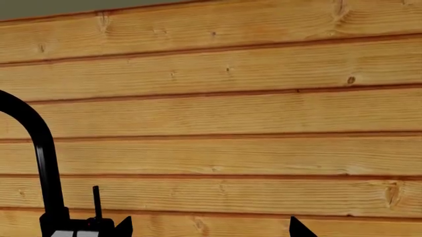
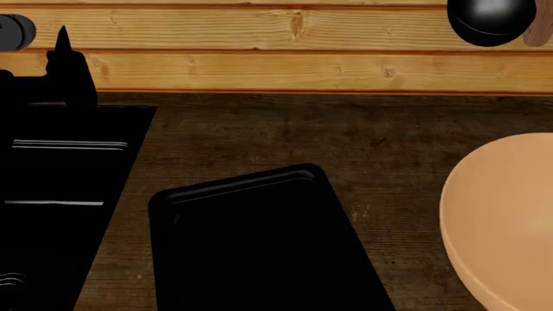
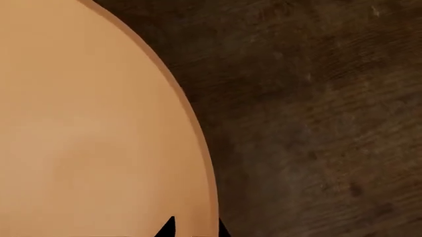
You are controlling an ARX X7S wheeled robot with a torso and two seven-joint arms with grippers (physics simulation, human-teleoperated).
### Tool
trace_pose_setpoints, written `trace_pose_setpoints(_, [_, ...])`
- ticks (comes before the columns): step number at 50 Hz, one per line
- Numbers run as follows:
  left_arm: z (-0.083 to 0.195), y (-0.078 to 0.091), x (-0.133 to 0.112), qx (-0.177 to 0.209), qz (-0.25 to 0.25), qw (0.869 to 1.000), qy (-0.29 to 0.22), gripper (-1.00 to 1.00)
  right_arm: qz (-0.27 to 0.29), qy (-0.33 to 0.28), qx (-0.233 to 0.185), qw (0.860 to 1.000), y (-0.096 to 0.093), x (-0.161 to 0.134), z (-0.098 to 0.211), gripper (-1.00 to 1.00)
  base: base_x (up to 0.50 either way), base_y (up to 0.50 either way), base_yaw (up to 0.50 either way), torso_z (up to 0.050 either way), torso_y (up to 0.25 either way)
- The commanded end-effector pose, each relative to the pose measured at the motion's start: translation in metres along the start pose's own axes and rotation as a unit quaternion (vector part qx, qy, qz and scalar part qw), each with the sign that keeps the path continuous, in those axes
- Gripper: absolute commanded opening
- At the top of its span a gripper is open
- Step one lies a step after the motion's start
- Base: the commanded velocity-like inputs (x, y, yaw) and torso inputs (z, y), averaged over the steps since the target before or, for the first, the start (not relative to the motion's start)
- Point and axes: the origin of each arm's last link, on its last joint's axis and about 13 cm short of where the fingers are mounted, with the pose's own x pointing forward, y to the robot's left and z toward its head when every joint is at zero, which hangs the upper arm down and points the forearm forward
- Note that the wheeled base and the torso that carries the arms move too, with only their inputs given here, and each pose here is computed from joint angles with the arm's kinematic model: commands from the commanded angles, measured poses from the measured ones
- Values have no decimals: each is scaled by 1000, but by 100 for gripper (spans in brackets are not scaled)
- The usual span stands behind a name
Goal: Move the fresh-baked cupcake off the tray onto the counter, and place the bowl used for mixing into the sink.
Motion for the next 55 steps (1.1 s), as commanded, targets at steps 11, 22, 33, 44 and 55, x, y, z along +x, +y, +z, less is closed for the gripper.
trace_pose_setpoints(11, [3,1,1,-10,0,1000,-4,100,-130,-98,42,986,5,-22,25,-100,1,0,0,0,0])
trace_pose_setpoints(22, [3,0,0,-9,-3,1000,-4,100,-136,-159,82,974,-2,-24,36,-100,0,0,0,0,0])
trace_pose_setpoints(33, [3,0,0,-9,-3,1000,-5,100,-92,-204,83,971,15,-43,48,-100,0,0,0,0,0])
trace_pose_setpoints(44, [3,1,0,-8,-2,1000,-5,100,-49,-247,86,964,31,-64,53,-100,0,0,0,0,0])
trace_pose_setpoints(55, [4,1,-1,-8,-1,1000,-7,100,26,-258,57,964,55,-66,59,-100,0,0,0,0,0])
